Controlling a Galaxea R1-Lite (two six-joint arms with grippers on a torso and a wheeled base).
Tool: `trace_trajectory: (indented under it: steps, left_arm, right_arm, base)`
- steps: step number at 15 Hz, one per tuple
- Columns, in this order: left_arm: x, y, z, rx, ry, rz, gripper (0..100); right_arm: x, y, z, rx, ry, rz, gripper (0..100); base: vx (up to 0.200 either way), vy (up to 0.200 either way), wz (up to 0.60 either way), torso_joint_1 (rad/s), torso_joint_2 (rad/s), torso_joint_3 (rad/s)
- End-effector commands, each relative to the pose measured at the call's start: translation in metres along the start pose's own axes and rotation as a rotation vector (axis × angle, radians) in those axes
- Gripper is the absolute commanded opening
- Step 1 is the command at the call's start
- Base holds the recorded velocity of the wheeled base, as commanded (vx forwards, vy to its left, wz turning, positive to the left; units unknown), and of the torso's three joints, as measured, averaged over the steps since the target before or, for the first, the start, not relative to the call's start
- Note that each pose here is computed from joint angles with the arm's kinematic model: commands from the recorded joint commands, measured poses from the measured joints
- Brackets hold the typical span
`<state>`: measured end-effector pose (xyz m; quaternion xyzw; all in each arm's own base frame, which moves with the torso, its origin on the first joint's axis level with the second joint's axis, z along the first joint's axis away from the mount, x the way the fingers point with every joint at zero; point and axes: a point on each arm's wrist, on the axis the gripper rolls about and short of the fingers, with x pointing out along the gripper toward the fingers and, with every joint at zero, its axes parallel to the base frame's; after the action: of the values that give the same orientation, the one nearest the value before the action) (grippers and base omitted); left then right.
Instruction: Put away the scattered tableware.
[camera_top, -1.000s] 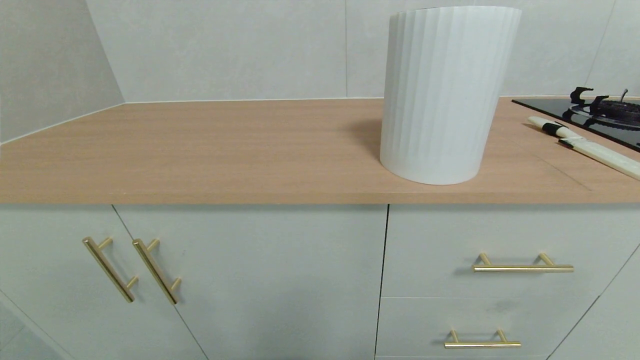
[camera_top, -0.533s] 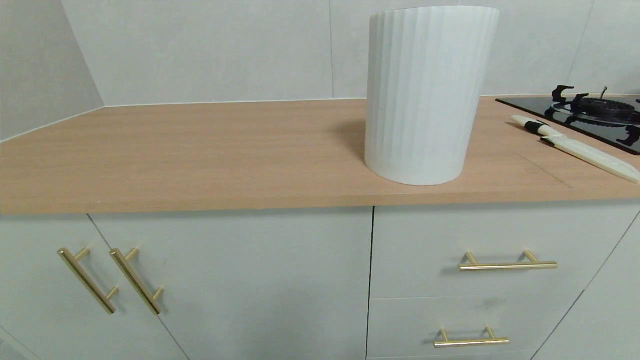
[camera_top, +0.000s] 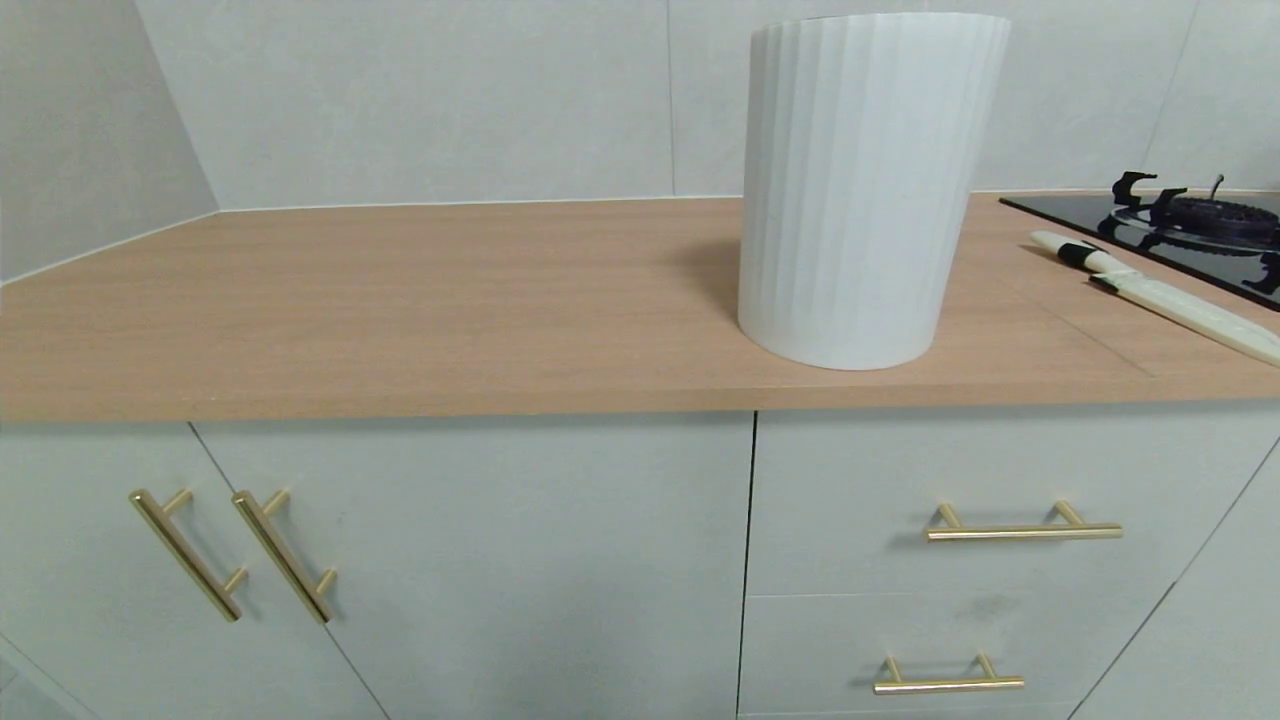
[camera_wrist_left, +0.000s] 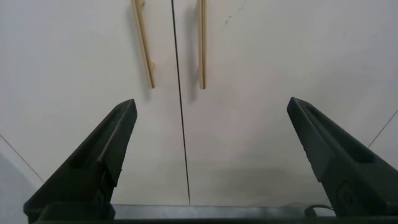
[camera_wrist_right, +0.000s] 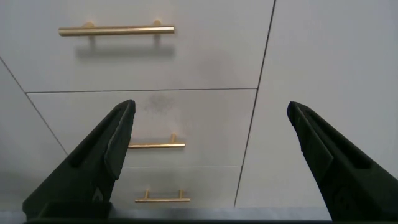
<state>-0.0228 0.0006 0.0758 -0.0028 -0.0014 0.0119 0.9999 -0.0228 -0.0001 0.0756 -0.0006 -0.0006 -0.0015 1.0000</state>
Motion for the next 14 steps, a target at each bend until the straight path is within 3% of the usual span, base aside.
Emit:
trace_trajectory:
  steps: [1,9,14]
  left_arm:
    - [0.0001,0.0000,0.0001,-0.001,0.001,-0.001,100]
    - [0.0001,0.0000,0.0001,-0.001,0.001,-0.001,100]
    - [0.0001,0.0000,0.0001,-0.001,0.001,-0.001,100]
  right_arm:
    - [0.0001,0.0000,0.0001,0.000,0.001,0.000,100]
    - [0.0000,0.0000,0.0000,0.000,0.000,0.000,100]
    - [0.0001,0.0000,0.0001,0.000,0.001,0.000,100]
  base:
    - [0.000,-0.200,0.00,0.002,0.01,0.002]
    - [0.000,-0.200,0.00,0.002,0.00,0.001]
    - [0.000,0.000,0.00,0.000,0.00,0.000]
